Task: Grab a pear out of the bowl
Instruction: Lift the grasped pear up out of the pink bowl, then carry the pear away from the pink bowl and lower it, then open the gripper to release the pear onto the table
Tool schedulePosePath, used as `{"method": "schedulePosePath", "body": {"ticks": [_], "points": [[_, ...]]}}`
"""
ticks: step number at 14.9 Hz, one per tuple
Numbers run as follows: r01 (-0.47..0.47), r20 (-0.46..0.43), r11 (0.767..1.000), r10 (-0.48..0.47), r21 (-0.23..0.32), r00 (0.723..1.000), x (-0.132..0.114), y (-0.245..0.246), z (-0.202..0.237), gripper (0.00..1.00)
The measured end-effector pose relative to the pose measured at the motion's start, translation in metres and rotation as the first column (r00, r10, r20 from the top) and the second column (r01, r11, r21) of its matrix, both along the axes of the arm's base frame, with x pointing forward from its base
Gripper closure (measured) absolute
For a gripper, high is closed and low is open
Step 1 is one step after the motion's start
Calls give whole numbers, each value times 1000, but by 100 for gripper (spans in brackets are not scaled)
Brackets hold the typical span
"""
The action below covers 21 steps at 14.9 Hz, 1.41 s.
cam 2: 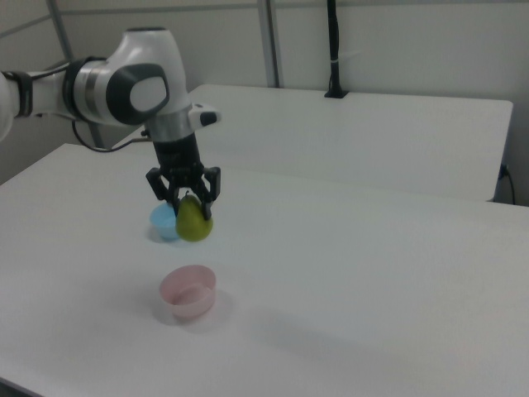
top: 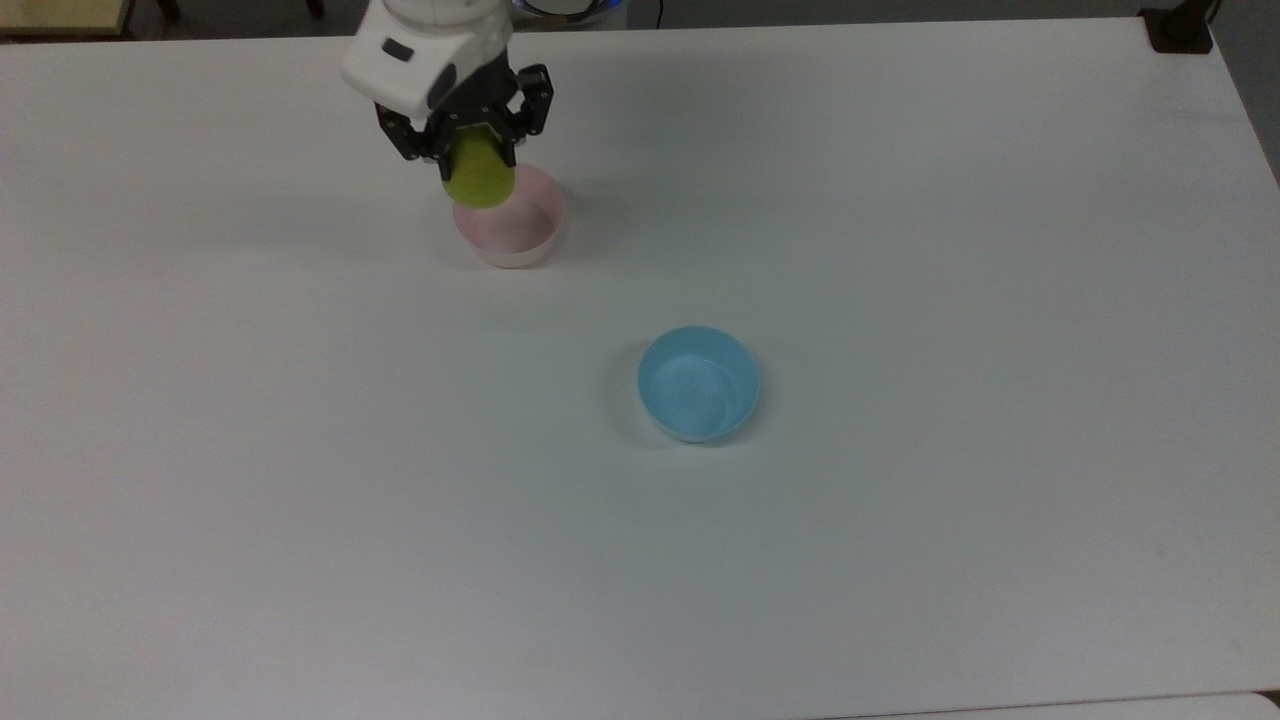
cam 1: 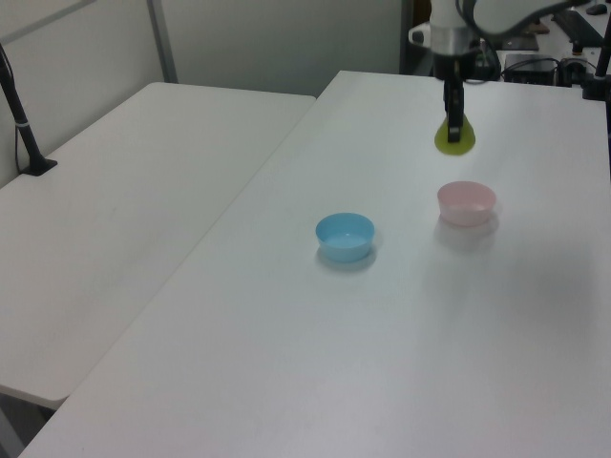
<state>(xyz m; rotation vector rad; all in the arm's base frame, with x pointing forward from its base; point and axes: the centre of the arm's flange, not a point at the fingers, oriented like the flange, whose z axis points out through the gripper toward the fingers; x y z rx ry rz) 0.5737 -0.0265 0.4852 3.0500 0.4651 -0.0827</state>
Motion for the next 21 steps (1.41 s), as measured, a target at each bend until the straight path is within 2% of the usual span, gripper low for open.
{"method": "schedulePosePath", "body": {"ticks": [3,5,12,17,21], "points": [[43,26,999,-43,-4,999,14,-24,27,42],[76,38,997,-76,-9,996,30,-46,26,42],[160,3,987,-160,-31,987,85,-135,-32,42],[163,-15,985,-164,-53,986,99,-187,-75,42],[165,-10,984,-166,-60,986,105,-210,-114,42]]}}
